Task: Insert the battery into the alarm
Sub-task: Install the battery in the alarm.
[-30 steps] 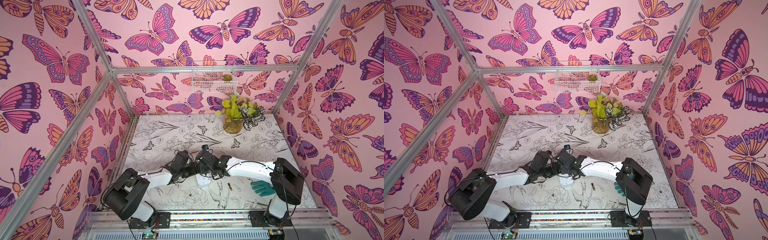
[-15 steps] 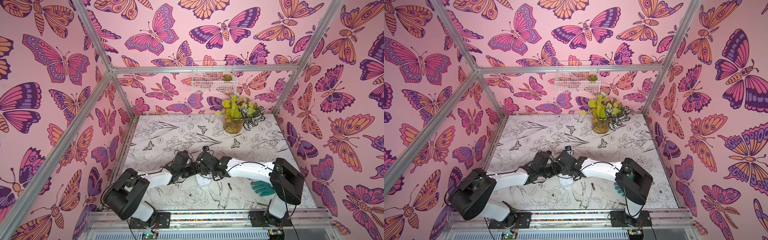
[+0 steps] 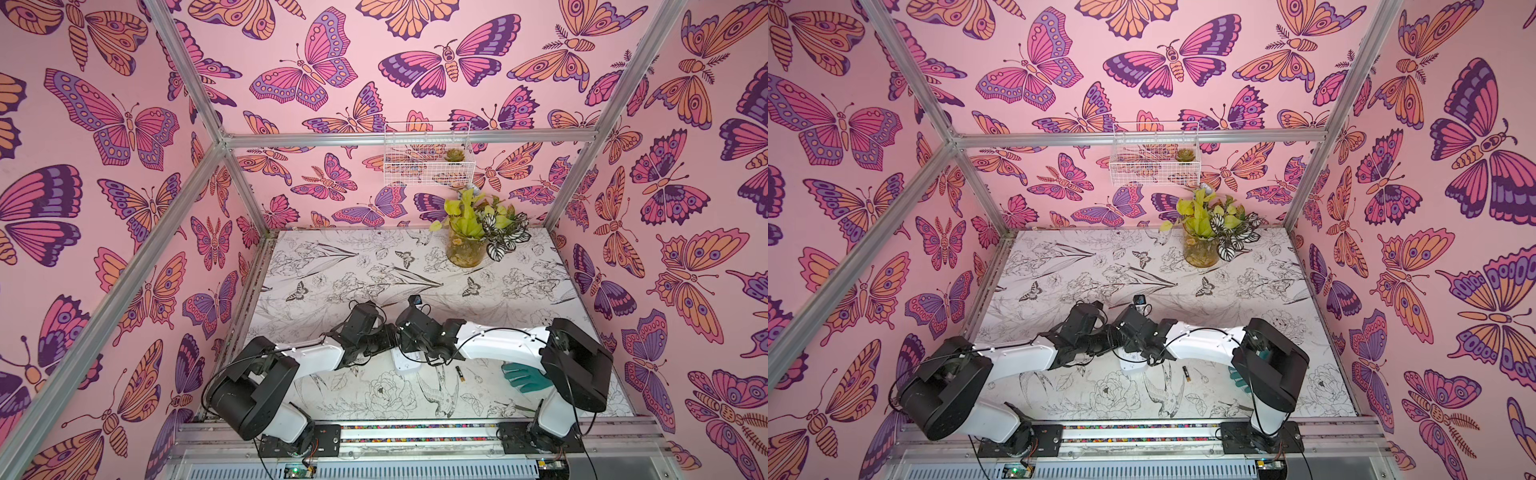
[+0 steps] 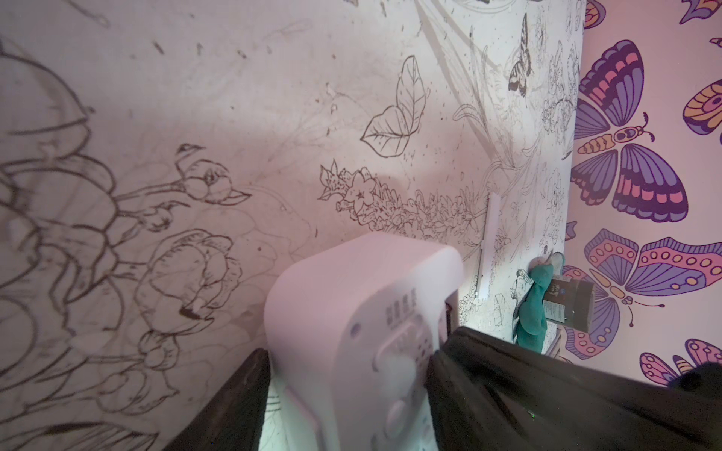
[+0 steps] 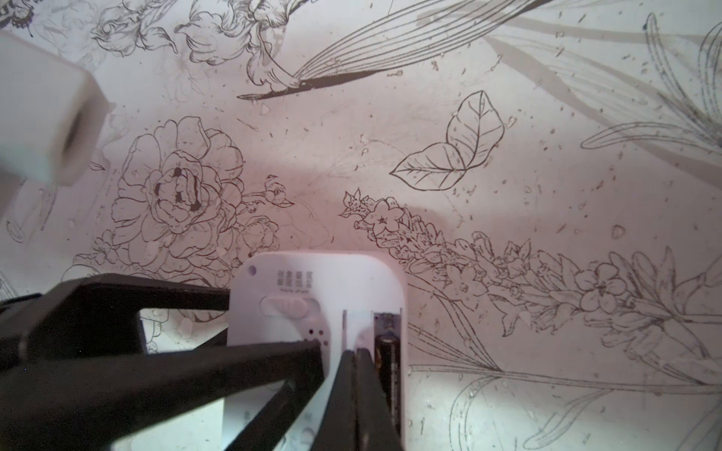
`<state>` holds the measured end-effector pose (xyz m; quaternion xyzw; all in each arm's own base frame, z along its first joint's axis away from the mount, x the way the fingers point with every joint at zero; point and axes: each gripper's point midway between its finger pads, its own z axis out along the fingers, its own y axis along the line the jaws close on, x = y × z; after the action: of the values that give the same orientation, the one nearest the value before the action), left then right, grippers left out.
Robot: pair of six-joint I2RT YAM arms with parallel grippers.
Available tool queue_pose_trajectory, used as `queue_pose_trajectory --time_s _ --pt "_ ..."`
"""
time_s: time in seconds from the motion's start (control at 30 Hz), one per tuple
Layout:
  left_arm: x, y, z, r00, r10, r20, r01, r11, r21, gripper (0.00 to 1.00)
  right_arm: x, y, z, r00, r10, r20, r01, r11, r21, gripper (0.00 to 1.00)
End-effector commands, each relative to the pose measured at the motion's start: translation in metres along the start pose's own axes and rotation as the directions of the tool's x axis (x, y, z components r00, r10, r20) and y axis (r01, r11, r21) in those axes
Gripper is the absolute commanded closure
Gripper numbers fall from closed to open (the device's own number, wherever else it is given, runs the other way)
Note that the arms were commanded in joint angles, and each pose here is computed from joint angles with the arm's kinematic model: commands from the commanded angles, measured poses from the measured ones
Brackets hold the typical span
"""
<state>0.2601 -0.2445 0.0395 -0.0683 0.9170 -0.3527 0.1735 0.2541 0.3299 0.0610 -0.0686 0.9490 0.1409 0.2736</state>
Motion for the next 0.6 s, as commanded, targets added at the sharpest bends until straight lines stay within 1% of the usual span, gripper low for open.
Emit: queue_pose_trajectory --time_s 0.0,0.17,0.33,0.57 --pt "0.028 0.05 0.003 0.996 -0.059 -0.072 0.046 0.985 -0.168 0.35 0.057 -0.027 0.003 0.986 -0.024 -0.164 0.038 0.996 0.082 0.96" --pt "0.029 0.052 0.003 0.996 -0.06 -0.073 0.047 0.984 -0.174 0.35 0.067 -0.028 0.003 0.986 -0.019 -0.164 0.034 0.996 0.088 0.96" --pt "0.029 0.051 0.003 0.995 -0.063 -0.074 0.05 0.984 -0.17 0.35 0.068 -0.03 -0.001 0.991 -0.026 -0.129 0.041 0.993 0.111 0.96" --pt "0.029 0.049 0.001 0.996 -0.058 -0.067 0.046 0.986 -0.163 0.35 0.064 -0.02 -0.001 0.991 -0.04 -0.128 0.051 0.995 0.085 0.96"
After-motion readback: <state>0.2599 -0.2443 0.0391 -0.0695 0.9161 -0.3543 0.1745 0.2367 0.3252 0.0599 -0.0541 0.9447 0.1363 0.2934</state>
